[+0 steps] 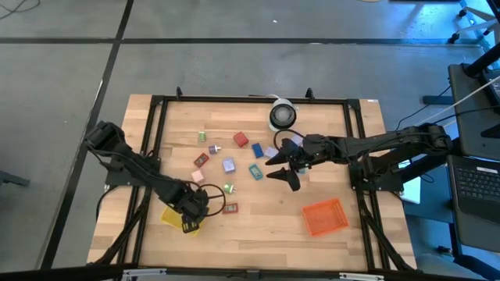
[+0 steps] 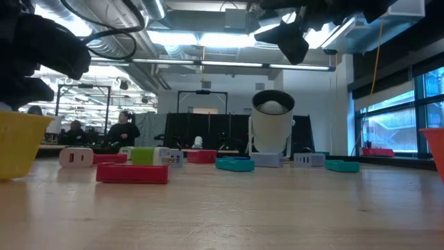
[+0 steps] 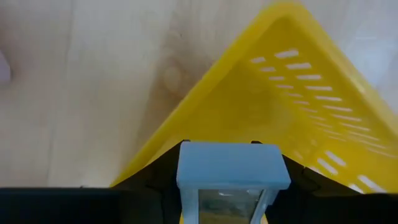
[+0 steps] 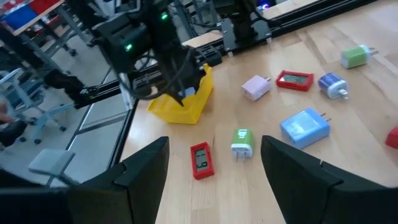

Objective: Pick & Place Office items
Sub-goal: Put the white digital timer into the yellow bin

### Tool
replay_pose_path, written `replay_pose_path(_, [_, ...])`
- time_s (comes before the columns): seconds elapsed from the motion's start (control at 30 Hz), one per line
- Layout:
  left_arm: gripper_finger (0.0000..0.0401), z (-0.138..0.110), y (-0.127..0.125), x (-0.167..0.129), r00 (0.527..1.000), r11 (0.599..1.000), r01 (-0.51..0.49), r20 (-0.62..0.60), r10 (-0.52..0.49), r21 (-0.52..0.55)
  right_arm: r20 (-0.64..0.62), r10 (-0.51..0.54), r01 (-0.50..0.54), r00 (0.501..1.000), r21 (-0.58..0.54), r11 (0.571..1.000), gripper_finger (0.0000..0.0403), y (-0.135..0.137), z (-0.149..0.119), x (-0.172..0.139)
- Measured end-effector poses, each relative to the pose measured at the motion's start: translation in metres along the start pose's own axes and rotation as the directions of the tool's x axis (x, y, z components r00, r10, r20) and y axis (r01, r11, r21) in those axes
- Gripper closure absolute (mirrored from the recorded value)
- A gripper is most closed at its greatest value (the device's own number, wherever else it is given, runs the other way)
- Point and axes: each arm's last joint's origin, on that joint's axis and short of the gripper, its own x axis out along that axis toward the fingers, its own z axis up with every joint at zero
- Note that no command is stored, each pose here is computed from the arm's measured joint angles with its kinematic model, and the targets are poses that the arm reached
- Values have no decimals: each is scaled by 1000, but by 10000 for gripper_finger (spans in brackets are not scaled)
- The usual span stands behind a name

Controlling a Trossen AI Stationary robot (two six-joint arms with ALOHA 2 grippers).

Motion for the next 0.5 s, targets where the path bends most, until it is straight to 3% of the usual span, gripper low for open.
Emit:
replay_pose_path(0.2, [227, -1, 3, -2, 999, 999, -41, 17, 41, 7, -12, -67, 67, 998, 10, 998, 147, -3, -3, 0])
replay_pose_path(0.5, [211, 3, 10, -2, 996, 996, -87, 18, 87, -29, -25, -74, 75, 997, 31, 997, 147, -3, -4, 0])
